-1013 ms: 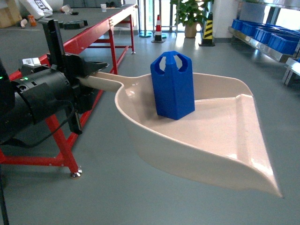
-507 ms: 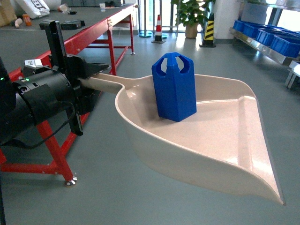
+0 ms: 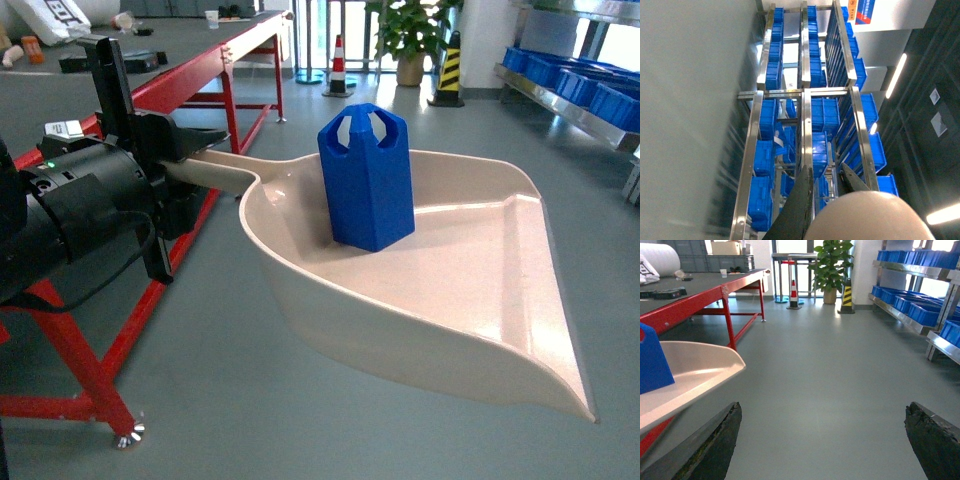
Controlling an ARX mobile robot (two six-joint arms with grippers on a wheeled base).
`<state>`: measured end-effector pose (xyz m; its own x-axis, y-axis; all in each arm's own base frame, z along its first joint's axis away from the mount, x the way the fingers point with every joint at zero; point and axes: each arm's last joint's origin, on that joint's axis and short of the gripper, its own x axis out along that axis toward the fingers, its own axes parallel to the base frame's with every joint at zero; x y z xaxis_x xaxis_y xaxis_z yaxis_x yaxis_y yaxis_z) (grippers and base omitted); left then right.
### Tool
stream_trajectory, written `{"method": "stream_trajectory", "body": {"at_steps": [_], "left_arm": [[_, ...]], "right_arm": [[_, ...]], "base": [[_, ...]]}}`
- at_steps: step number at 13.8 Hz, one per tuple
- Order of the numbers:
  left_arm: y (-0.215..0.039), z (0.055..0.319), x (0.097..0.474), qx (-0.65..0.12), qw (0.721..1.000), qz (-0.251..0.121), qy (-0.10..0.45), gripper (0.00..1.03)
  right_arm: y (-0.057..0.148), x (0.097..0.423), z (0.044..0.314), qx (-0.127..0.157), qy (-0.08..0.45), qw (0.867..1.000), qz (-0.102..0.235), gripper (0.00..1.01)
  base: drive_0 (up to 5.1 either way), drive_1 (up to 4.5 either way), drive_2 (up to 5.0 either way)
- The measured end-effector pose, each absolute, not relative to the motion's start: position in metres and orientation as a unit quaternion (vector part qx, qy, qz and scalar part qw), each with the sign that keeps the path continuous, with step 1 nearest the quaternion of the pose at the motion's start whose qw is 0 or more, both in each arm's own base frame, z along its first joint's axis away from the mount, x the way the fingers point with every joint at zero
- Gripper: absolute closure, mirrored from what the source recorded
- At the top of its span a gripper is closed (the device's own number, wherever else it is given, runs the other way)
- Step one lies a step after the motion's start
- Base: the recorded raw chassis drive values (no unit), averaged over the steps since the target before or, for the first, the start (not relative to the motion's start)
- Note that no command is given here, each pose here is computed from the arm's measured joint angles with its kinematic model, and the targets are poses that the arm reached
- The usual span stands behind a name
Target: Place part in tray to right shelf
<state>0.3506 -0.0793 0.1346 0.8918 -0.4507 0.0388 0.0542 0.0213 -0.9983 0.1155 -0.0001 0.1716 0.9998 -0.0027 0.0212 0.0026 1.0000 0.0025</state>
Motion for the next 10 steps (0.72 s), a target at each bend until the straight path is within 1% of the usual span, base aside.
{"method": "stream_trajectory", "body": {"at_steps": [1,3,4,5,6,10], "left_arm": [[-0.0793,0.1333,0.3506,-0.676,0.700,-0.176,0.151,0.90],[-0.0797,0.1343,0.3506,-0.675,0.699,-0.181,0.149,0.90],[-0.0795,0.1333,0.3507,-0.676,0.700,-0.175,0.151,0.90],[-0.0793,0.1349,0.3507,-0.676,0.700,-0.181,0.146,0.90],[-0.0791,0.1334,0.3509,-0.676,0.700,-0.174,0.150,0.90],[-0.0798,0.1342,0.3505,-0.675,0.699,-0.181,0.150,0.90]], "right_arm": [[-0.0001,0.1155,0.1712,0.001,-0.009,1.000,-0.001,0.03],[-0.0001,0.1155,0.1715,0.001,-0.010,1.000,-0.001,0.03],[-0.0001,0.1156,0.1711,0.001,-0.008,1.000,-0.001,0.03],[-0.0001,0.1155,0.1720,0.001,-0.012,1.000,-0.001,0.03],[-0.0001,0.1156,0.1709,0.001,-0.007,1.000,-0.001,0.03],[-0.0001,0.1155,0.1719,0.001,-0.012,1.000,-0.001,0.03]], "base": [[0.0,4.34,-4.3],[0.0,4.33,-4.3],[0.0,4.34,-4.3],[0.0,4.30,-4.3],[-1.0,3.33,-5.3],[-0.2,4.10,-4.5]]}}
